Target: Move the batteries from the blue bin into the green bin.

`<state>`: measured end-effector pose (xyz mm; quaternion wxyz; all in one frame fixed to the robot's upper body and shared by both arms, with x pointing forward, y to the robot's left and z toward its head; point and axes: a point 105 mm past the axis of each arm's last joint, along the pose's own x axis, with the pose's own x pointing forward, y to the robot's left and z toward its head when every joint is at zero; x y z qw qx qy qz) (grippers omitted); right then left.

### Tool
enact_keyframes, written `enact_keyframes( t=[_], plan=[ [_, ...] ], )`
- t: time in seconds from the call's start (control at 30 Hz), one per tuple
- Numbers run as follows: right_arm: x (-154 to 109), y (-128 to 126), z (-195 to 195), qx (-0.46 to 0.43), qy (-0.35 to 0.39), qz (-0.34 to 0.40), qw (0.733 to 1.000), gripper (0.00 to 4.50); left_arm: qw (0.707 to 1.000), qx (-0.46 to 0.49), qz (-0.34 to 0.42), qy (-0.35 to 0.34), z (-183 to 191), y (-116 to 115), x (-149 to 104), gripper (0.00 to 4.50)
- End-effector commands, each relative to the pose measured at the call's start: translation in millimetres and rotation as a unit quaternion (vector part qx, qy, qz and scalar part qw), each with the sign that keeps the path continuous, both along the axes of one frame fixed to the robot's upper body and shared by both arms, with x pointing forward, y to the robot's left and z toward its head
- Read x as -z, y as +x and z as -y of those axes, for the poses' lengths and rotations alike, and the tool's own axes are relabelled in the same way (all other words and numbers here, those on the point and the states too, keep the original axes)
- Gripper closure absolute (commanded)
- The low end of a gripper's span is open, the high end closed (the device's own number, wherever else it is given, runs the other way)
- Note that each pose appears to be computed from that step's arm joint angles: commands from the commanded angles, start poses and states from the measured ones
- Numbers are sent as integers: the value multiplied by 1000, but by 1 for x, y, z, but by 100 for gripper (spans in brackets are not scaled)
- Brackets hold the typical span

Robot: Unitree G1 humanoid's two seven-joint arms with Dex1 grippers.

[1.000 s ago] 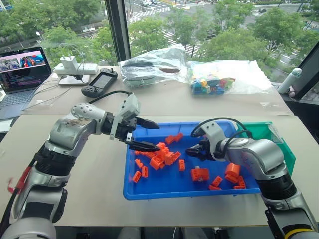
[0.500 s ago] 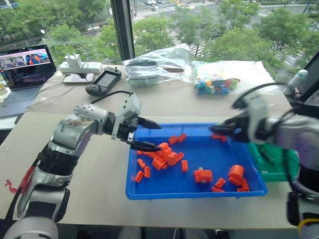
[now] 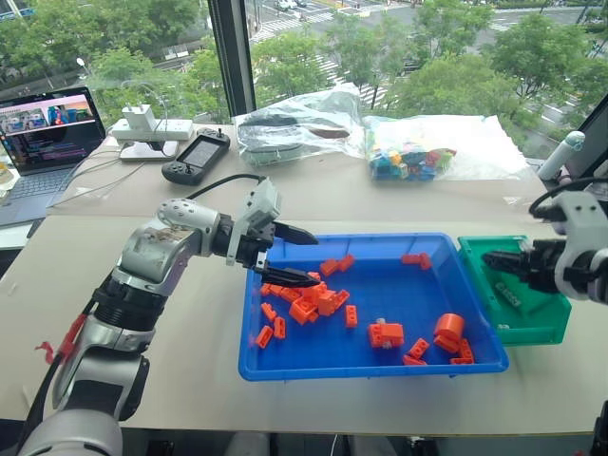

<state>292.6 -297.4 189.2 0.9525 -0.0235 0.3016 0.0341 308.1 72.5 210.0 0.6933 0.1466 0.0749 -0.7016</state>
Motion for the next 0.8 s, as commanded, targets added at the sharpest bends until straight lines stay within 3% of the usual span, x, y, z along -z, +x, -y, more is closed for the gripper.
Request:
enact_keyframes(
  t=[0.03, 0.17, 0.43, 0.57, 0.8],
  plan=[
    [-13, -2, 8, 7, -33, 26, 999, 97, 1000, 10, 22, 2, 2, -1, -9, 0],
    [-31, 1, 4, -8, -39, 54, 998, 4, 1000, 10, 22, 4, 1, -2, -9, 0],
    [-45, 3, -49, -131, -52, 64, 988, 4, 1000, 11, 24, 5, 2, -2, -10, 0],
    [-28, -21, -104, -295, -59, 25, 953, 4, 1000, 12, 22, 5, 2, -4, -9, 0],
    [22, -39, -135, -381, -92, -44, 919, 4, 1000, 12, 21, 7, 1, -4, -8, 0]
  ],
)
